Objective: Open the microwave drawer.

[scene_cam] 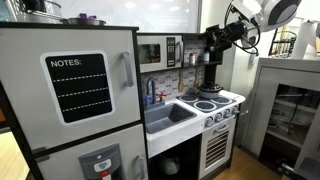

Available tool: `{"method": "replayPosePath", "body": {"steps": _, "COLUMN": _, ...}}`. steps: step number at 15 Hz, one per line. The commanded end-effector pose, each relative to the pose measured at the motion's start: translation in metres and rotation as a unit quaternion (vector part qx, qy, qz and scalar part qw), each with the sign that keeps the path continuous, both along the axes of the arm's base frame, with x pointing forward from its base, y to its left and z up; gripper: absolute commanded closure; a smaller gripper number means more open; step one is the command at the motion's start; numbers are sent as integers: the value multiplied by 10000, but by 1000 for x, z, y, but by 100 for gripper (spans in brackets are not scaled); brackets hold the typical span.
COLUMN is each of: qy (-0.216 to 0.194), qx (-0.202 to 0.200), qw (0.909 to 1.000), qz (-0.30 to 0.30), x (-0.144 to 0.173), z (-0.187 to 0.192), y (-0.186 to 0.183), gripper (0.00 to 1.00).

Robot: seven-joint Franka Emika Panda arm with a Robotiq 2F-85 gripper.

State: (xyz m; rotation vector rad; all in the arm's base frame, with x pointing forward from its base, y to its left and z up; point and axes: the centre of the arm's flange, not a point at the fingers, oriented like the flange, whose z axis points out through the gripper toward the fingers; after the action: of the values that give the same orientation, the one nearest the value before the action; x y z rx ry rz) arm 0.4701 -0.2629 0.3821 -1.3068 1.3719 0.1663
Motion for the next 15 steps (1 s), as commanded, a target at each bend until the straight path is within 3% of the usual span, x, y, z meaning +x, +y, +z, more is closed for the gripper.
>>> {"method": "replayPosePath", "body": {"steps": 1, "qy": -30, "qx": 113, "qw": 9999, "qz": 42, "x": 6, "z": -3, "y": 6, "gripper": 0}}
{"method": "replayPosePath", "body": {"steps": 8, "qy": -24, "qx": 276, "qw": 9994, "qz": 221, "x": 34, "z": -10, "y": 50, "gripper": 0}}
{"method": "replayPosePath", "body": {"steps": 15, "qy": 375, "qx": 394, "qw": 9982, "qz": -246, "x": 22, "z": -52, "y": 34, "gripper": 0}}
